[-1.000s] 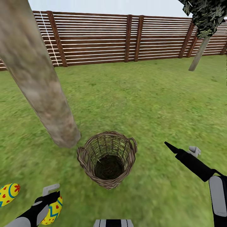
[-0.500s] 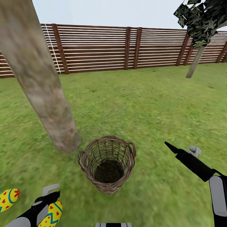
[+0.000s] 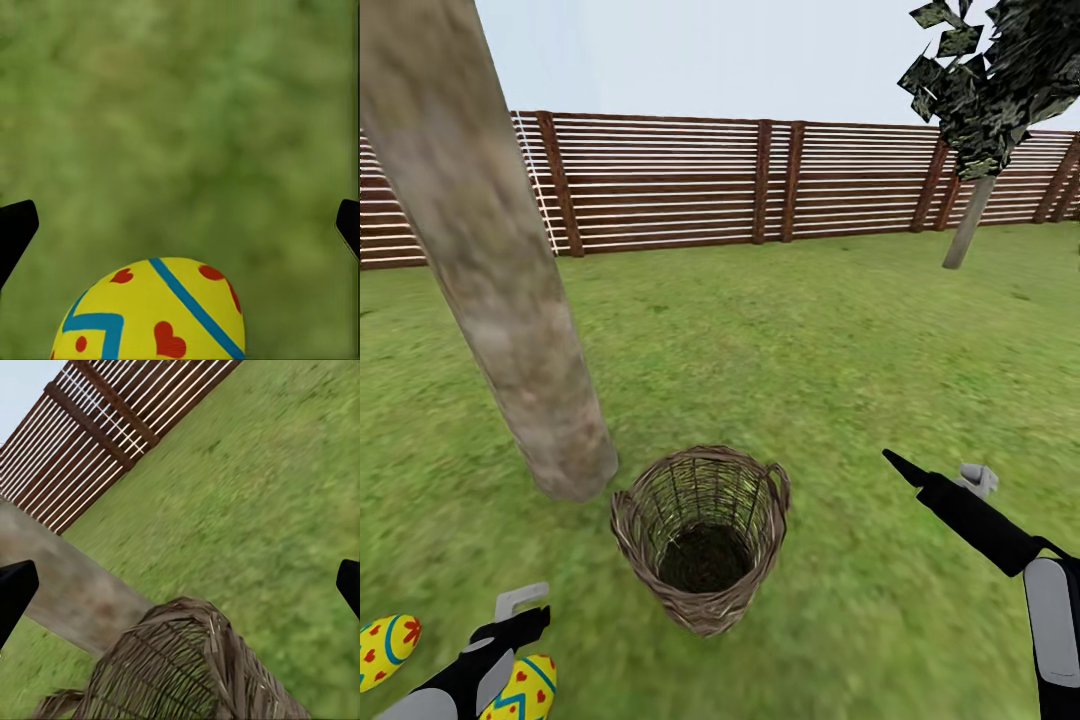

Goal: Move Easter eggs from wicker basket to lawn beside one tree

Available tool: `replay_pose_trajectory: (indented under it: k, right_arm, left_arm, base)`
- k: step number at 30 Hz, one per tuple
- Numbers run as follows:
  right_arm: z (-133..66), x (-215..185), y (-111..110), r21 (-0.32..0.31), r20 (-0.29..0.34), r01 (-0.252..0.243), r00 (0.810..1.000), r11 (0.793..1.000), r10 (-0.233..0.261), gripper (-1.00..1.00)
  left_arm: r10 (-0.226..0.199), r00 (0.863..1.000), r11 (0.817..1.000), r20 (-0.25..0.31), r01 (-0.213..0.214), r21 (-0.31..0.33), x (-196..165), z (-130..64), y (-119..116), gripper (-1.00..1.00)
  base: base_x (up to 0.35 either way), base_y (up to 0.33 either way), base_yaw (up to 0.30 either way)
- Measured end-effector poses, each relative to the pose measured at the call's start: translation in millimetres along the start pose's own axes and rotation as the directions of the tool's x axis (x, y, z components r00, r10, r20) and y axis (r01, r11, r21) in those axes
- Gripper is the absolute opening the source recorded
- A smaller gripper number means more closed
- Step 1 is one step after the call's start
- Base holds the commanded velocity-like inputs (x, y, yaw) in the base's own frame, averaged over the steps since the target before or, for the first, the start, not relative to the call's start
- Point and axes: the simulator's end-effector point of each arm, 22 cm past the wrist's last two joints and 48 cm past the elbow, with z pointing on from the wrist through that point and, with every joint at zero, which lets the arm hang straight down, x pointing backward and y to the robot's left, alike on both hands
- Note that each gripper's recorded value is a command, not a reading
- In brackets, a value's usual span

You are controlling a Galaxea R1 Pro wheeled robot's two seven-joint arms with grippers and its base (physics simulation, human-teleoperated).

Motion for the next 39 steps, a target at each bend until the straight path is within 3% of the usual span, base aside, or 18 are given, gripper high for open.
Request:
replay_pose_trajectory:
  k: [16, 20, 25, 33, 39]
  right_arm:
    - [-11.9, -25.2, 26.3, -0.037, 0.048, 0.025, 0.999, 0.999, -0.023, 1.0]
    - [-14.6, -30.6, 33.4, -0.047, 0.058, 0.032, 0.998, 0.998, -0.029, 1.0]
    - [-18.7, -37.9, 41.9, -0.059, 0.072, 0.04, 0.997, 0.997, -0.036, 1.0]
    - [-25.8, -49.8, 55.2, -0.076, 0.097, 0.055, 0.994, 0.996, -0.047, 1.0]
    - [-32.1, -58.8, 64.6, -0.088, 0.116, 0.065, 0.992, 0.994, -0.055, 1.0]
  left_arm:
    - [-0.025, 0.999, 1.0, 0.044, 0.025, 0.002, -28.9, -15.4, 2.4, 1.0]
    - [-0.038, 0.999, 0.999, 0.0, 0.038, -0.009, -23.9, -19.1, 6.5, 1.0]
    - [-0.083, 0.995, 0.996, -0.052, 0.082, -0.022, -16.5, -24.7, 7.6, 1.0]
    - [-0.111, 0.994, 0.994, 0.021, 0.112, -0.016, -41.0, -33.0, 6.7, 1.0]
    - [-0.116, 0.993, 0.993, 0.008, 0.116, -0.006, -44.5, -39.4, 4.6, 1.0]
  base:
    - [0.0, 0.0, 0.0]
    - [0.0, 0.0, 0.0]
    - [0.0, 0.0, 0.0]
    - [0.0, 0.0, 0.0]
    - [0.0, 0.0, 0.0]
